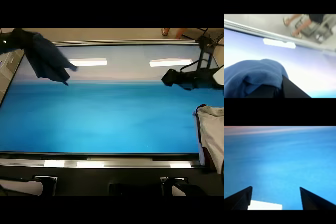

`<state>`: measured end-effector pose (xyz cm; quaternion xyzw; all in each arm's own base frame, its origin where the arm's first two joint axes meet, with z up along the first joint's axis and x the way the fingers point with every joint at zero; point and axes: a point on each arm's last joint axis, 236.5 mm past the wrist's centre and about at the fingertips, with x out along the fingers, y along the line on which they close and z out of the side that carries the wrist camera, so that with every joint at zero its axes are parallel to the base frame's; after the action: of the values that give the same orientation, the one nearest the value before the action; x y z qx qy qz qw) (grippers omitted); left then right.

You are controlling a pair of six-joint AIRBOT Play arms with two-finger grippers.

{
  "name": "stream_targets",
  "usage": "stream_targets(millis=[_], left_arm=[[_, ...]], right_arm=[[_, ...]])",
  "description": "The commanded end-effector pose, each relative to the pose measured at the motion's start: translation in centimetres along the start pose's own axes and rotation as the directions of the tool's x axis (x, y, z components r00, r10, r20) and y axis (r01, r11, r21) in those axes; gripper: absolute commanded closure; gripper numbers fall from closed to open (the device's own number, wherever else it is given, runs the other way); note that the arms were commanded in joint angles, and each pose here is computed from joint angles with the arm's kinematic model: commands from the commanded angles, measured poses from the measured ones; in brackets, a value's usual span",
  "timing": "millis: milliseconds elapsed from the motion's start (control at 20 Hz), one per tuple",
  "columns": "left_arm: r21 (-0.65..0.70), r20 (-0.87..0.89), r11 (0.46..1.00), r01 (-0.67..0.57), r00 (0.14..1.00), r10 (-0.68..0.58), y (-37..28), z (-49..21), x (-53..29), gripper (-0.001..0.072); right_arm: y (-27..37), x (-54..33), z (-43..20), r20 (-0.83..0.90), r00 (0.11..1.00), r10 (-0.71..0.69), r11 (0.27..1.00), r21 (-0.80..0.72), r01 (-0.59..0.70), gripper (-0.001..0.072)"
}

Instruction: Fold the clothes and pants, and hang the long-sleeved shirts on hangers.

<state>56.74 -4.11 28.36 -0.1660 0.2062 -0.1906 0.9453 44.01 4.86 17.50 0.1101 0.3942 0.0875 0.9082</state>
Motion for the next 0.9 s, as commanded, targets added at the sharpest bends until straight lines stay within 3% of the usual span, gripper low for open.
stream_targets(millis=[0,150,400,600,700,750,800,850], left_arm=[[0.178,-0.18,0.98,-0.089,0.976,0.121,-7.9,-4.6,-7.9,0.0687],[0.088,-0.334,0.996,0.024,0.943,0.006,-15.2,-12.4,-8.7,0.0687],[-0.079,-0.509,0.981,0.18,0.838,-0.195,-26.3,-29.2,-4.5,0.0686],[-0.287,-0.515,0.954,0.092,0.824,-0.235,-29.6,-38.6,0.1,0.0686],[-0.317,-0.595,0.948,0.025,0.773,-0.219,-29.5,-43.3,1.5,0.0675],[-0.345,-0.621,0.938,0.014,0.747,-0.239,-29.9,-44.6,1.6,0.0429],[-0.364,-0.639,0.931,0.034,0.718,-0.276,-30.5,-45.0,1.3,-0.0002],[-0.338,-0.661,0.937,0.082,0.689,-0.299,-30.7,-44.5,0.6,-0.0001]], right_arm=[[1.1,-4.2,3.2,0.127,0.992,-0.002,0.998,-0.067,0.011,0.0048],[1.6,-5.8,2.3,0.11,0.994,0.003,0.997,-0.077,0.006,0.0048],[0.5,-6.0,-2.7,-0.1,0.994,-0.046,0.995,-0.095,0.036,0.0048],[-0.1,-6.5,-5.4,-0.212,0.975,-0.074,0.994,-0.094,0.055,0.0049],[-0.2,-6.7,-6.2,-0.245,0.967,-0.075,0.996,-0.067,0.06,0.0049],[-0.2,-6.7,-6.6,-0.262,0.962,-0.076,0.996,-0.059,0.062,0.0049],[-0.2,-6.8,-6.9,-0.275,0.958,-0.076,0.997,-0.052,0.064,0.0049],[-0.2,-6.8,-7.1,-0.283,0.956,-0.075,0.997,-0.045,0.065,0.0048]])
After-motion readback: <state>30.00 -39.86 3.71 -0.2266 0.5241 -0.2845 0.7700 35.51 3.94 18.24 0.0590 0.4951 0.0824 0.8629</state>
